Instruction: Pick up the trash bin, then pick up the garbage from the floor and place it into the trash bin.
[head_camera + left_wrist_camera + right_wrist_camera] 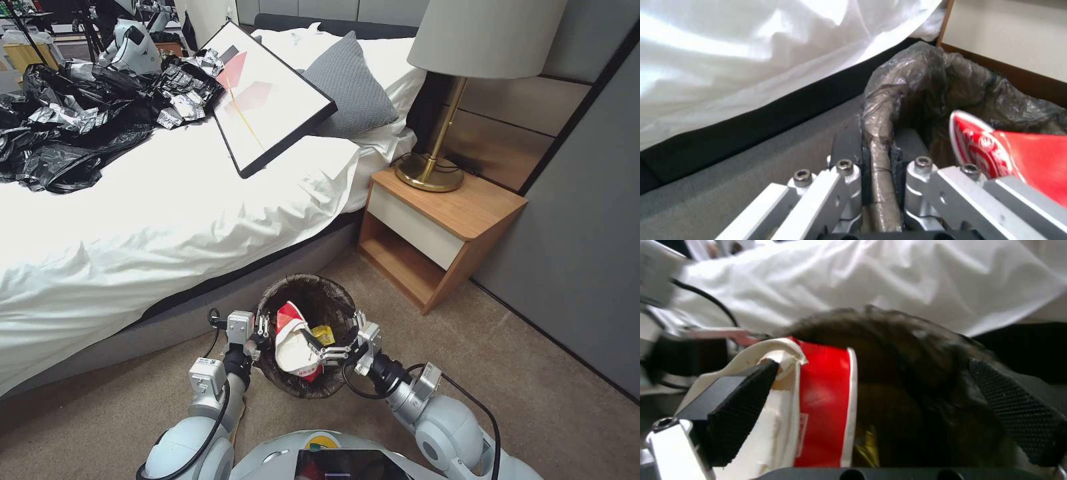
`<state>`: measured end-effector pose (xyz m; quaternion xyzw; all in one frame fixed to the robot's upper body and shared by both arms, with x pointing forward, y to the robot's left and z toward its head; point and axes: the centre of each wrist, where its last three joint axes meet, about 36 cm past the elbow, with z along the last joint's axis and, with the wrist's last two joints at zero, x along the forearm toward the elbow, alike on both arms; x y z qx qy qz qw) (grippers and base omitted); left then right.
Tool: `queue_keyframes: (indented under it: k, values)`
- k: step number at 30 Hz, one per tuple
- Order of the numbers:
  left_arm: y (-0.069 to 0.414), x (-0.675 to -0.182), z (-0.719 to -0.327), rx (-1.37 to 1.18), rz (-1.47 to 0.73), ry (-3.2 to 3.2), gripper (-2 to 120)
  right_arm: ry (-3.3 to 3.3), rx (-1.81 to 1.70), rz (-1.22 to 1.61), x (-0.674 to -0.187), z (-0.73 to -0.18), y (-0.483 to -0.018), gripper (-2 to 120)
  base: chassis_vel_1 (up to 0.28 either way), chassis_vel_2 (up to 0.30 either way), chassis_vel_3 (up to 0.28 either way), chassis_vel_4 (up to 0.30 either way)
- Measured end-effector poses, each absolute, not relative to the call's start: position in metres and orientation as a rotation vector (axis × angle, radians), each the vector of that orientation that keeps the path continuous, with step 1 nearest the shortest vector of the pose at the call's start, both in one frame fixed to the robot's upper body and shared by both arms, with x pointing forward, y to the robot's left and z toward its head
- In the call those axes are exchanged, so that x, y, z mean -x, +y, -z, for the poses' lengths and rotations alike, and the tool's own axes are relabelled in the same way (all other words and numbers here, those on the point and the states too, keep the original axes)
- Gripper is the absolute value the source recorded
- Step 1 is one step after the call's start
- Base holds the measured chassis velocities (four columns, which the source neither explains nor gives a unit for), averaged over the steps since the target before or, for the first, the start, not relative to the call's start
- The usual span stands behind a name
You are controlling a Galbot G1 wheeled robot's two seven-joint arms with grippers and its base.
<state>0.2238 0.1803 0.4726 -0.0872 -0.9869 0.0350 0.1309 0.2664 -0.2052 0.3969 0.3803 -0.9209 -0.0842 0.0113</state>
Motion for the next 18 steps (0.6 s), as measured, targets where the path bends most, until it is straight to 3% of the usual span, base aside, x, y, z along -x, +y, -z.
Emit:
queue_keyframes:
  k: [18]
  values:
    - [0.186,-0.229,-0.477,0.238,-0.108,-2.881,7,-2.919,-1.119,0.101,-0.266,-0.398,-0.225,100,0.000,0.000,0.000,0.000]
